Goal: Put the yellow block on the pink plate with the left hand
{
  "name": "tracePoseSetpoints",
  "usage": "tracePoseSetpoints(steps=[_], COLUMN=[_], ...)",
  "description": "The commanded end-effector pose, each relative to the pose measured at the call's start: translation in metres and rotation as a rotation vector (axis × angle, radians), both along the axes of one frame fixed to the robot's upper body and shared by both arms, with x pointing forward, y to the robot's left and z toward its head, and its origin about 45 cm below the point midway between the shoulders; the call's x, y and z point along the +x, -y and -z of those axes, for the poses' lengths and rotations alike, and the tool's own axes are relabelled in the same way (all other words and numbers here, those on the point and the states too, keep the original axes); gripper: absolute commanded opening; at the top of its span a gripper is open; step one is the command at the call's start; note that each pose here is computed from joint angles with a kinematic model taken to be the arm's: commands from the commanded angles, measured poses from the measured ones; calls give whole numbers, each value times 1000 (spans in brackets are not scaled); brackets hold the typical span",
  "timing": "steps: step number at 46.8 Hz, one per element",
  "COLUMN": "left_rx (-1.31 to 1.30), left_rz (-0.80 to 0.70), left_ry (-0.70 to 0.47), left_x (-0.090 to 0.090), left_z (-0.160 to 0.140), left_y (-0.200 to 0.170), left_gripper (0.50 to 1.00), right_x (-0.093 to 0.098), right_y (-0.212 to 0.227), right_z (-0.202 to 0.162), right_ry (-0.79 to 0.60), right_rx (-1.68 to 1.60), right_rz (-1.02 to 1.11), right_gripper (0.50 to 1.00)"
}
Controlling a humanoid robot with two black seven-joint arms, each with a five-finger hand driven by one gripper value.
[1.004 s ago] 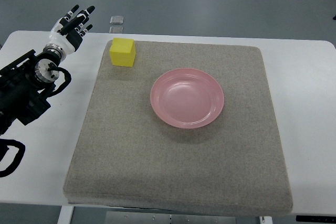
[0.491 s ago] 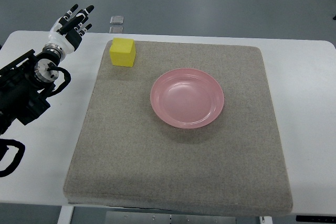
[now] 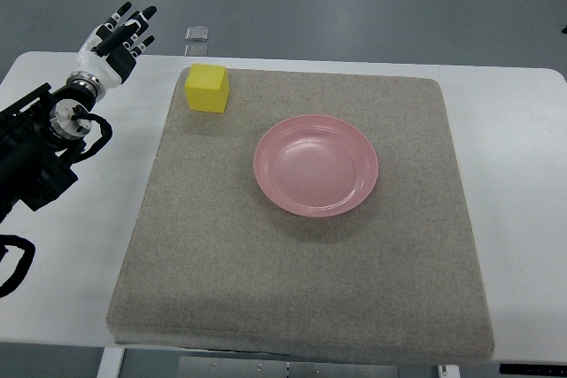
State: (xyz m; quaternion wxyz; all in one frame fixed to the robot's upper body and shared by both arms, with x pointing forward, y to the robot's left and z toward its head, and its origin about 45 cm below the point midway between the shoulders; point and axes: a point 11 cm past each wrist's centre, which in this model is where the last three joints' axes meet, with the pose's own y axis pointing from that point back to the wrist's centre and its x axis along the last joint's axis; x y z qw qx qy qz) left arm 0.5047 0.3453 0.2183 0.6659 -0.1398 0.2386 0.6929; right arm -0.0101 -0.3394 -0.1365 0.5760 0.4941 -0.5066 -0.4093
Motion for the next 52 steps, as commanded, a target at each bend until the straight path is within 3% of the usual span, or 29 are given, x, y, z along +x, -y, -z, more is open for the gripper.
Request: tracePoseSetpoints(steps=[1, 27, 52], left_rx=[3, 87, 477], left_rz=[-3, 43, 219], left_ry=[2, -17, -28], left_x=[0, -1, 3], left_z=[-2, -6, -20], left_y=[-3, -7, -1], left_gripper=[992, 992, 990], right_x=[0, 0, 0], right_y=[0, 0, 0], right_z=[0, 0, 0], right_ry=[0, 0, 0], right_rx=[0, 0, 0], right_rz=[0, 0, 0], right_gripper=[924, 924, 924])
